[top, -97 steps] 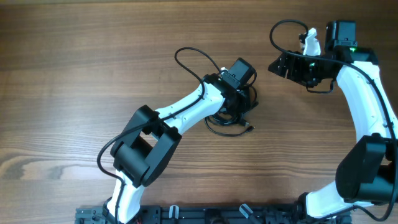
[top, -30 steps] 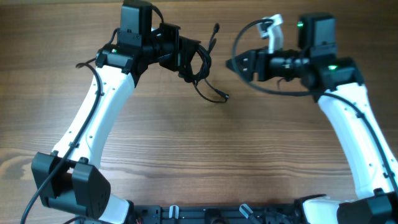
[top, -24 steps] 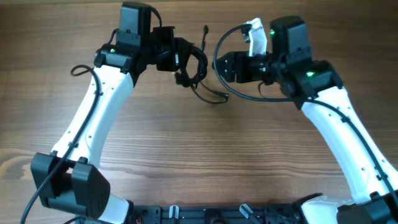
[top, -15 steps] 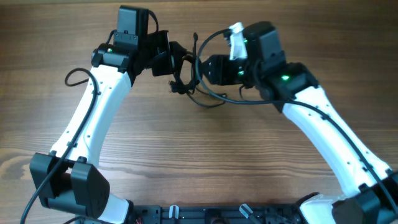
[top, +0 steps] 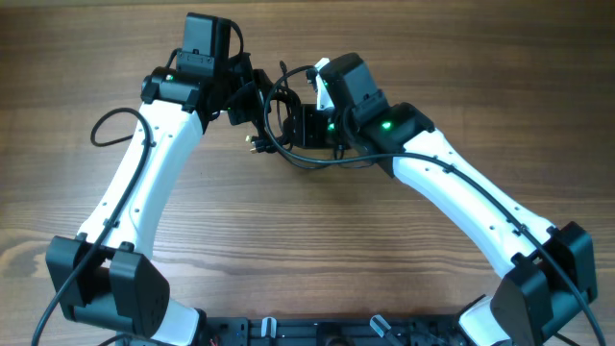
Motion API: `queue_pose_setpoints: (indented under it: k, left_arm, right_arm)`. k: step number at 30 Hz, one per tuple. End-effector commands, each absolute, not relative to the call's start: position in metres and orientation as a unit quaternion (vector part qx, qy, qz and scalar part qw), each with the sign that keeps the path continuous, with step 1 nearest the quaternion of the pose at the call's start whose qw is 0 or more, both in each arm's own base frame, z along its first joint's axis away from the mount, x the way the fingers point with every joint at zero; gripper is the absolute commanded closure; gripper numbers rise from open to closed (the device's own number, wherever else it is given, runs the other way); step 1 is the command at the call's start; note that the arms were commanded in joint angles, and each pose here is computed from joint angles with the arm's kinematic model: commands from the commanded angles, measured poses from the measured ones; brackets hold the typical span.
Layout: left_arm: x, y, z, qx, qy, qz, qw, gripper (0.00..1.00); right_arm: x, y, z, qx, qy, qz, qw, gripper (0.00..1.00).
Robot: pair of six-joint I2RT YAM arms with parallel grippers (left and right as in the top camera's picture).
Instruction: Untangle cables
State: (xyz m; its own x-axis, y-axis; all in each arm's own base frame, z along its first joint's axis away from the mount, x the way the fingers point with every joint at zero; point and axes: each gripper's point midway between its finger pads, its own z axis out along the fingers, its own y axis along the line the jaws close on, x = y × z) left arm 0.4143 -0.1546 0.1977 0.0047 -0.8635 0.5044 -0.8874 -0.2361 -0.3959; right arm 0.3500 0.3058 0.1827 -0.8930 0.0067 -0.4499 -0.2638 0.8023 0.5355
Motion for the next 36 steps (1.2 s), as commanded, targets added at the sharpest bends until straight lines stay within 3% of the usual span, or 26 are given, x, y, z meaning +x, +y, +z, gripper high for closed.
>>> queue_pose_setpoints:
  k: [1, 7, 12, 19, 30, 36]
  left_arm:
    - [0.416, -0.149, 0.205, 0.719, -0.604, 0.344, 0.006, 0.96]
    - [0.416, -0.149, 0.205, 0.719, -0.604, 0.343, 0.007, 0.96]
    - [0.412, -0.146, 0.201, 0.723, -0.607, 0.330, 0.004, 0.96]
    - [0.399, -0.124, 0.184, 0.718, -0.642, 0.266, -0.037, 0.96]
    - [0.395, -0.087, 0.175, 0.511, -0.830, 0.151, -0.167, 0.96]
    - [0.385, -0.084, 0.170, 0.493, -0.846, 0.129, -0.155, 0.96]
  right_arm:
    - [0.356, 0.303, 0.175, -0.044, 0.932, 0.273, 0.233, 0.66]
    - [0.355, 0.310, 0.151, -0.039, 0.942, 0.256, 0.216, 0.74]
    - [0.359, 0.308, 0.148, -0.035, 0.943, 0.244, 0.224, 0.95]
    - [0.362, 0.285, 0.175, -0.039, 0.938, 0.242, 0.245, 0.96]
    - [0.321, 0.234, 0.292, -0.167, 0.875, 0.312, 0.331, 0.96]
    - [0.325, 0.188, 0.329, -0.088, 0.868, 0.293, 0.392, 0.96]
